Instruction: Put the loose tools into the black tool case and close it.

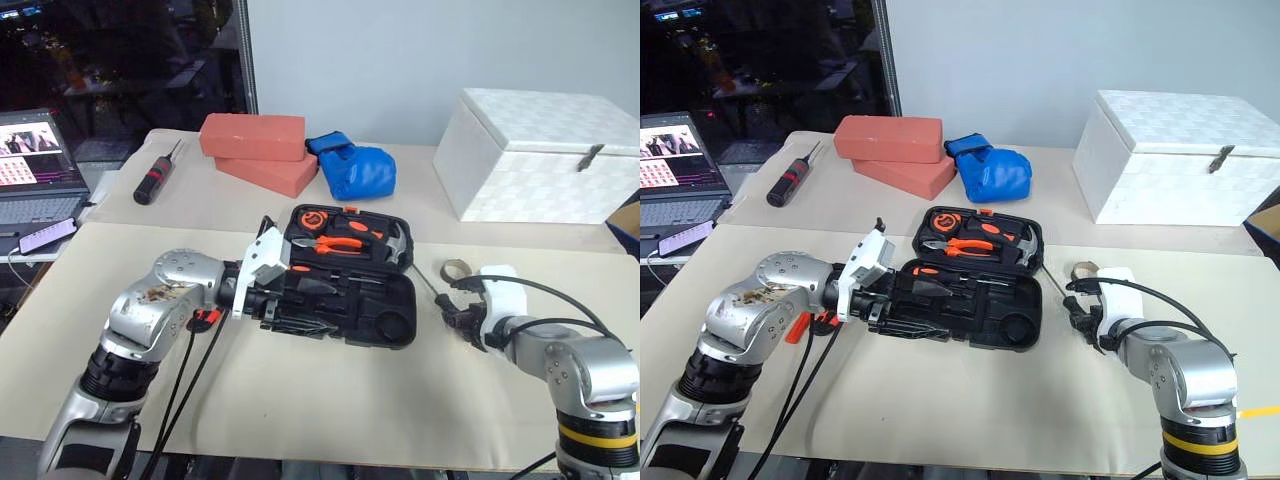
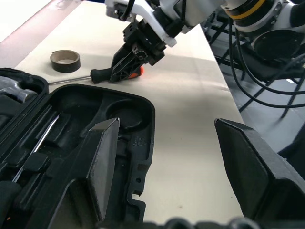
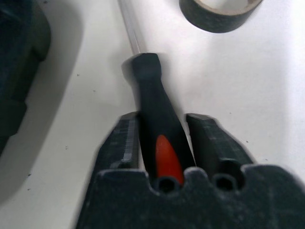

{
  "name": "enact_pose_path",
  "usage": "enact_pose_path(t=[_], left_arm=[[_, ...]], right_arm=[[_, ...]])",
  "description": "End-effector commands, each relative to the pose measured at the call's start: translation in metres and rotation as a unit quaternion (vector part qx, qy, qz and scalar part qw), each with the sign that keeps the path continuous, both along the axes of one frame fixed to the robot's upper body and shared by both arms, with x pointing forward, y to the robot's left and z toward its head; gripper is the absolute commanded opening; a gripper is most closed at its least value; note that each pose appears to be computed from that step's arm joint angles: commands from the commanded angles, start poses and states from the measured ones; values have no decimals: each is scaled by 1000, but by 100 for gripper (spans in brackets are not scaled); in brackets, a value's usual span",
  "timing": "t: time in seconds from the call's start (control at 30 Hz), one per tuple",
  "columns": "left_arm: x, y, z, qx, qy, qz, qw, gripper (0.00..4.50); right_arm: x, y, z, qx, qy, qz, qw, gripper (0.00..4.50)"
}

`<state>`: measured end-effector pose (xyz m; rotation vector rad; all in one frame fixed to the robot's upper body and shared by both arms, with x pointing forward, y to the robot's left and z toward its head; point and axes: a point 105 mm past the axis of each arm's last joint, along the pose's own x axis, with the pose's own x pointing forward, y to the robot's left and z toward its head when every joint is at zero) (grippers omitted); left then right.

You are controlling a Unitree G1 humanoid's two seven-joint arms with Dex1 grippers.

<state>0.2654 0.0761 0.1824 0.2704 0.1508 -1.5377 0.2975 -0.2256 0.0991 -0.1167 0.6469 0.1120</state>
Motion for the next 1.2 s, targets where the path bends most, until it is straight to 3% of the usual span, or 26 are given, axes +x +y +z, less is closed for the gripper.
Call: enact_pose_path(t=[0.03,0.1,0.2,0.37,0.53,0.8,1.07,1.13,1.2], left_arm=[[0,3,14,-33,-55,23,998,341],[1,8,16,-60,-64,42,995,341],[-5,28,13,-48,-26,61,997,341],[-29,53,17,-54,-19,78,995,341],[-44,72,12,-28,-12,110,993,341],[-53,81,14,-19,-22,147,989,341],[-55,80,13,-12,-27,155,987,341],[-54,81,13,-10,-26,157,987,341],[-53,83,13,-8,-26,161,987,341]], right_arm=[[1,-7,35,-26,-71,19,997,98],[-2,-1,61,-40,-136,73,987,98],[-8,15,96,-44,-200,159,966,98],[2,58,111,-71,-206,320,922,98],[30,103,82,-123,-171,468,859,98],[46,100,46,-193,-90,559,801,98],[56,105,20,-162,-33,552,817,98],[55,107,18,-149,-26,560,814,200],[55,111,24,-141,-47,559,816,256]])
